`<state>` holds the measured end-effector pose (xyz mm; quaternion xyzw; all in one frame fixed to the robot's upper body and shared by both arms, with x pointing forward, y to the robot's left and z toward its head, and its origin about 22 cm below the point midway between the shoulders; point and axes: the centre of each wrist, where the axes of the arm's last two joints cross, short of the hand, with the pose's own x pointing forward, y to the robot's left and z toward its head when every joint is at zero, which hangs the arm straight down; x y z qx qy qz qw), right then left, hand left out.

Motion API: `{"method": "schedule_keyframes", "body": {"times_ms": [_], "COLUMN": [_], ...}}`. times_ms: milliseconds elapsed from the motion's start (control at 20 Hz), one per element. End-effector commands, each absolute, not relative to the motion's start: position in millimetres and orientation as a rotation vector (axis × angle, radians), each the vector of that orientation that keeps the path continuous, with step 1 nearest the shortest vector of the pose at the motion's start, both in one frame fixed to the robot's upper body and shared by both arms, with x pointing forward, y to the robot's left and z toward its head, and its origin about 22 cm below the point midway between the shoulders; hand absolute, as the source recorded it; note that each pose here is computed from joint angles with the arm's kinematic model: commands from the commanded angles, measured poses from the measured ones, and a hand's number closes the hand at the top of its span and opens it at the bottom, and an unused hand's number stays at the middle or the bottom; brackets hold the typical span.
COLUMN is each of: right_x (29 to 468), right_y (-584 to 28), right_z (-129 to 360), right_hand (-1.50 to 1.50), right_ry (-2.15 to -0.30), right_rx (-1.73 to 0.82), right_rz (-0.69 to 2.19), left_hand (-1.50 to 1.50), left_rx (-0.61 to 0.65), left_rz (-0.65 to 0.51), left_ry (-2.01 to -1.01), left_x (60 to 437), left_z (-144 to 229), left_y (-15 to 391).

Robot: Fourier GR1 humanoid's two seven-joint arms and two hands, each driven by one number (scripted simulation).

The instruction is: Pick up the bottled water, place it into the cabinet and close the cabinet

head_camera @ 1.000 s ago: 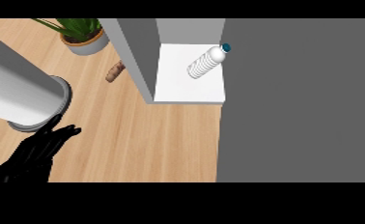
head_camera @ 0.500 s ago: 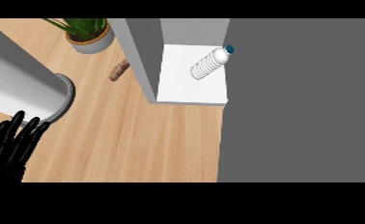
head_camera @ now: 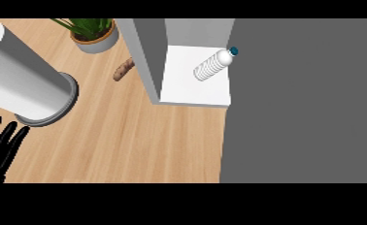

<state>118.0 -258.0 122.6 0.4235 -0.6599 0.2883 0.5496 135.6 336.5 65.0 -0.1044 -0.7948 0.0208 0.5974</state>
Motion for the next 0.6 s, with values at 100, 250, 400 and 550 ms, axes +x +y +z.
{"method": "schedule_keyframes", "body": {"times_ms": [100, 250, 400, 550], "right_x": [104.0, 112.3, 119.8, 131.2], "right_y": [-228.6, -218.1, -204.4, -187.7], "right_z": [170.1, 168.3, 168.7, 169.9], "right_hand": [1.5, 1.5, 1.5, 1.5], "right_ry": [-1.655, -1.644, -1.628, -1.627], "right_rx": [0.881, 0.895, 0.918, 0.946], "right_rz": [0.851, 0.837, 0.834, 0.82], "left_hand": [-1.5, -1.5, -1.5, -1.5], "left_rx": [-0.235, -0.229, -0.228, -0.24], "left_rz": [0.033, 0.029, 0.025, 0.031], "left_ry": [-1.838, -1.834, -1.847, -1.857], "left_x": [130.4, 126.9, 129.0, 127.3], "left_z": [70.9, 71.7, 76.1, 77.1], "left_y": [352.0, 359.2, 367.0, 368.1]}}
